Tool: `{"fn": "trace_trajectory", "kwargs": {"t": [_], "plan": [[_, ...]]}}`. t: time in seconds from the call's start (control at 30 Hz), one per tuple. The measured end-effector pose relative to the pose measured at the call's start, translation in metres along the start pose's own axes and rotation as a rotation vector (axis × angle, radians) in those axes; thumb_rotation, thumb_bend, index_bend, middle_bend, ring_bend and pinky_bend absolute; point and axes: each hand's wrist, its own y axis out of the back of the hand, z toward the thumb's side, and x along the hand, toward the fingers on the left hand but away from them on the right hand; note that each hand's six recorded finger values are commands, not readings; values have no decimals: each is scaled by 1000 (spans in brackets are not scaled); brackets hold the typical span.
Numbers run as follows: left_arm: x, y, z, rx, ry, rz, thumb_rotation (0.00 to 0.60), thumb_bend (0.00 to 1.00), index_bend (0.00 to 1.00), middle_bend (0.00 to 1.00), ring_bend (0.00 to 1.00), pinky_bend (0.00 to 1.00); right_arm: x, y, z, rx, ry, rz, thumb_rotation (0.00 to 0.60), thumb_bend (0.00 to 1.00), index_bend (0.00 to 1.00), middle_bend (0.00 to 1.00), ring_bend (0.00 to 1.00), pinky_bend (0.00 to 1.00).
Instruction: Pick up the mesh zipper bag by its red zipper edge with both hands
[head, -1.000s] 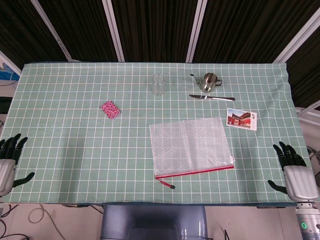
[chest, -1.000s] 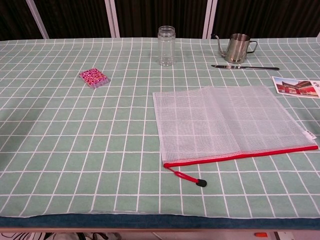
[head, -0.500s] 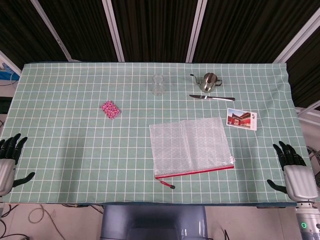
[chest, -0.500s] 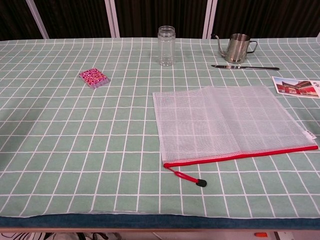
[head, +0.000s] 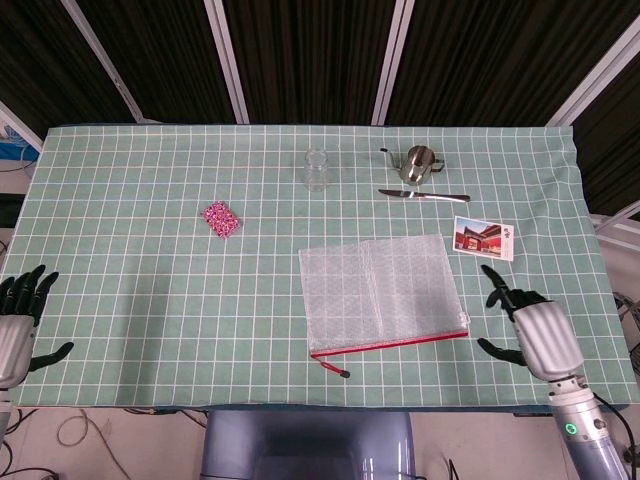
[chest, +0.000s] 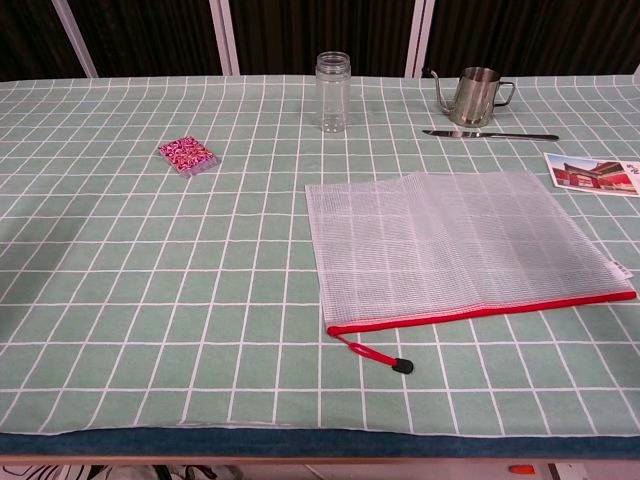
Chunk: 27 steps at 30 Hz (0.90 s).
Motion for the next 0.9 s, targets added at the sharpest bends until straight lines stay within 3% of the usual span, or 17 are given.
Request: {"fn": "trace_trajectory", "kwargs": {"t": [0.13,0.3,0.53,0.9], "plan": [[0,0,-1,0,2,-1,600,0,0,0,0,0,-18,-16,31,-3,85,74,600,176,248,846,820,768],[1,0,-1,0,5,-1,600,0,0,0,0,0,-36,-46,66,-19,162,162,600,193,366,985,950,854],[2,-1,-1,-3,12,-9,600,0,0,0,0,0,-53,-90,108,-70,213,275,600,212,461,1000,996,889],[3,-2,-2,-12,18,-21,600,0,0,0,0,0,-56,-138,150,-107,219,366,600,239,519,1000,1000,889]]}}
